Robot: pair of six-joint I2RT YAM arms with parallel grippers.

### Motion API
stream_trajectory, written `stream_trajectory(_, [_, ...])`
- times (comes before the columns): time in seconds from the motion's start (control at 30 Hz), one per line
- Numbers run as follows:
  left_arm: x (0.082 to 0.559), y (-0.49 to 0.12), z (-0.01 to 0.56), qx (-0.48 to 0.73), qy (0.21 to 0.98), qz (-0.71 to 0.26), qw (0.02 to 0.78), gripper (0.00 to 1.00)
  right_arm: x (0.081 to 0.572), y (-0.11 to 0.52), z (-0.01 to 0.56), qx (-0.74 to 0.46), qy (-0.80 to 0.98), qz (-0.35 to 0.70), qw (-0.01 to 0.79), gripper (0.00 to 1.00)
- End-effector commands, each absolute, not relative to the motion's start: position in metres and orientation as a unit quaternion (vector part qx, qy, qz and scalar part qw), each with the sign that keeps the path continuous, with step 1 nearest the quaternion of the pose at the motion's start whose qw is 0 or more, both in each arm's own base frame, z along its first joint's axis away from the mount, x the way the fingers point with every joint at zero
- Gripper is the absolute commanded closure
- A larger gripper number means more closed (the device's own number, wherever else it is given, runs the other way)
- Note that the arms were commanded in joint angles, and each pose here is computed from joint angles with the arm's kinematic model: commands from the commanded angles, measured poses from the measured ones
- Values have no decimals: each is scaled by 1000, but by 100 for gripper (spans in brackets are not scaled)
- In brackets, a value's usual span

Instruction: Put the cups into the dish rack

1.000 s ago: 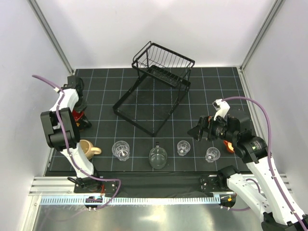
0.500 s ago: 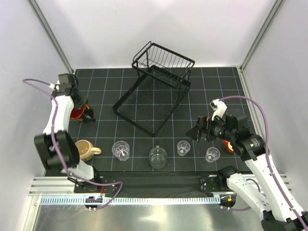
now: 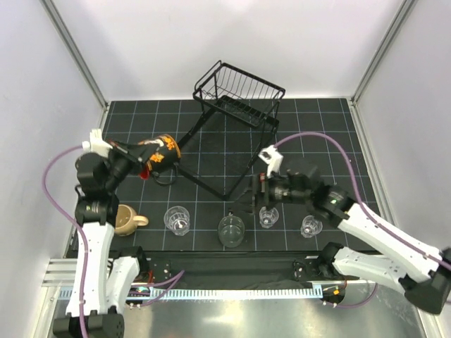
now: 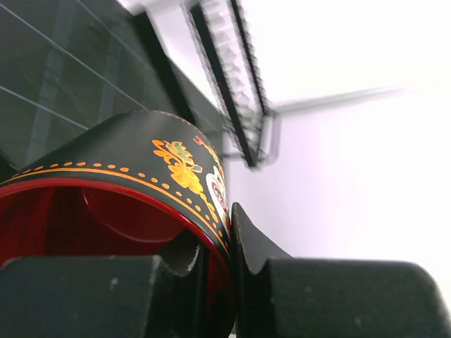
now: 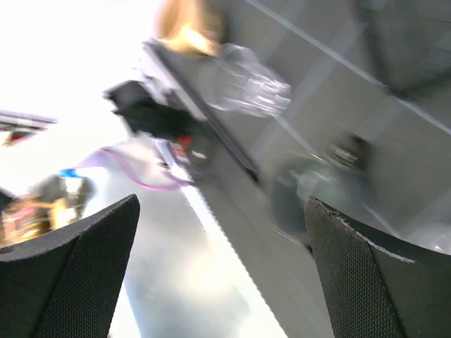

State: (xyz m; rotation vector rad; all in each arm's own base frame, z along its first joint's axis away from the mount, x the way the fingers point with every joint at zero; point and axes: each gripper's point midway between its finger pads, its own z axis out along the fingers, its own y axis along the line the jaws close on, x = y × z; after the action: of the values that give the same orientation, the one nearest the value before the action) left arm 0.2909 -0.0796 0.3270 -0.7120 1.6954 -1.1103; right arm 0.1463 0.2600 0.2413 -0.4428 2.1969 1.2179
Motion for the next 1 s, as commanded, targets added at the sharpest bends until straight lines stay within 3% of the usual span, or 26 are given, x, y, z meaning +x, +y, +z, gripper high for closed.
stream_trajectory(0.0, [235, -109, 436, -167, 561, -590, 556, 100, 142, 318, 307, -137, 747, 564, 324, 2])
stream_trajectory(0.13, [207, -116, 448, -151, 538, -619, 552, 99, 140, 361, 337, -110, 692, 623, 348, 1])
stream_trajectory(0.33, [180, -129, 456, -131, 521, -657, 529, 100, 136, 408, 341, -108, 673, 657, 323, 2])
stream_trajectory(0.57, [173, -132, 457, -120, 512, -669, 524, 100, 125, 424, 368, -104, 619, 710, 319, 6])
stream_trajectory(0.97, [163, -138, 462, -105, 503, -688, 511, 100, 134, 431, 391, -95, 606, 707, 351, 9])
